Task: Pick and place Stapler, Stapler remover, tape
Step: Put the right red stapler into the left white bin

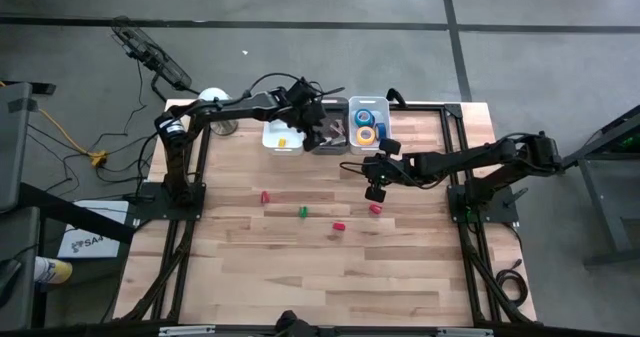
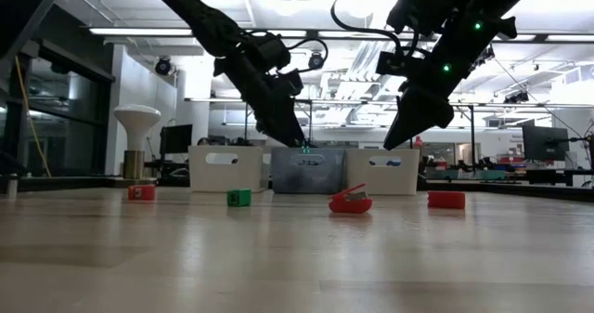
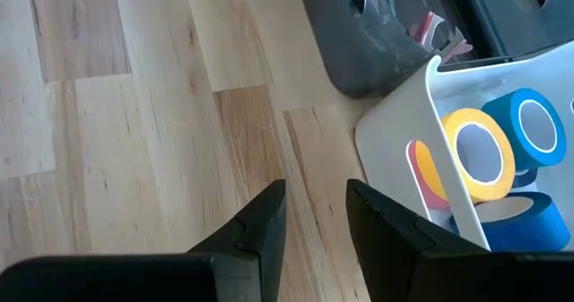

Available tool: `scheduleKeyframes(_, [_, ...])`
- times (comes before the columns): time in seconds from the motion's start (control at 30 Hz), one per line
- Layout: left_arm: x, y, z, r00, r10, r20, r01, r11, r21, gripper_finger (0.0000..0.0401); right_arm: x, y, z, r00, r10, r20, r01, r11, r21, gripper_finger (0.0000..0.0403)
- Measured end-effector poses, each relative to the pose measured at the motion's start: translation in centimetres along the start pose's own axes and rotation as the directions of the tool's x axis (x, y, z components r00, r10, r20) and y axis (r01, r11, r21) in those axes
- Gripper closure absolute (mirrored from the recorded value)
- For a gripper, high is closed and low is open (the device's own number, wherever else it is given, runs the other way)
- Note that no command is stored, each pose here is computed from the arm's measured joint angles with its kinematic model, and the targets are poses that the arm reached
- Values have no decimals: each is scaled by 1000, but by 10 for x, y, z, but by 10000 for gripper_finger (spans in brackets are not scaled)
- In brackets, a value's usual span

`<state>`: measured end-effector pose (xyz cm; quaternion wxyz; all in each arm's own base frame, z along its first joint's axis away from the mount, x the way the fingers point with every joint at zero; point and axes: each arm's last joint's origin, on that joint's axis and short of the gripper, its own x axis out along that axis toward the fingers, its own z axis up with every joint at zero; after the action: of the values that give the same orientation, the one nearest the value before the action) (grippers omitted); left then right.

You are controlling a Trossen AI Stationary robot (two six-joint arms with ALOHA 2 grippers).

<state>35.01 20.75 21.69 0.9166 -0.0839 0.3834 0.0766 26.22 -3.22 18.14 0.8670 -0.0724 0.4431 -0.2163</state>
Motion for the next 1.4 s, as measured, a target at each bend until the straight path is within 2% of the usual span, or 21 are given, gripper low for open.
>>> scheduleKeyframes(0.13, [-16,-1,11,1000,-21,15,21,999,45,95,0,0,0,1000,-1,-2,1,1000,4,292])
scheduleKeyframes(0.27, [-46,-11,24,999,47,14,-48,995,92,94,0,0,-3,1000,-2,-30,3,1000,24,292])
scheduleKeyframes(0.43, [-79,-41,26,989,145,-41,-136,976,172,94,-1,-2,-9,996,-5,-90,9,999,39,292])
scheduleKeyframes(0.67, [-105,-86,15,943,309,-121,-261,917,303,94,-18,-9,-13,994,-10,-113,19,996,86,292])
scheduleKeyframes(0.87, [-122,-105,-17,933,340,-117,-284,897,339,94,-35,-18,-16,994,-38,-106,49,993,108,292])
scheduleKeyframes(1.0, [-131,-111,-50,936,340,-85,-301,905,301,94,-42,-21,-16,996,-30,-89,41,992,121,292])
scheduleKeyframes(1.23, [-148,-132,-106,949,301,92,-315,917,243,94,-44,-19,-17,994,25,-104,-7,986,169,292])
scheduleKeyframes(1.4, [-155,-143,-138,942,238,237,-291,930,222,94,-44,-18,-19,990,79,-119,-53,976,212,292])
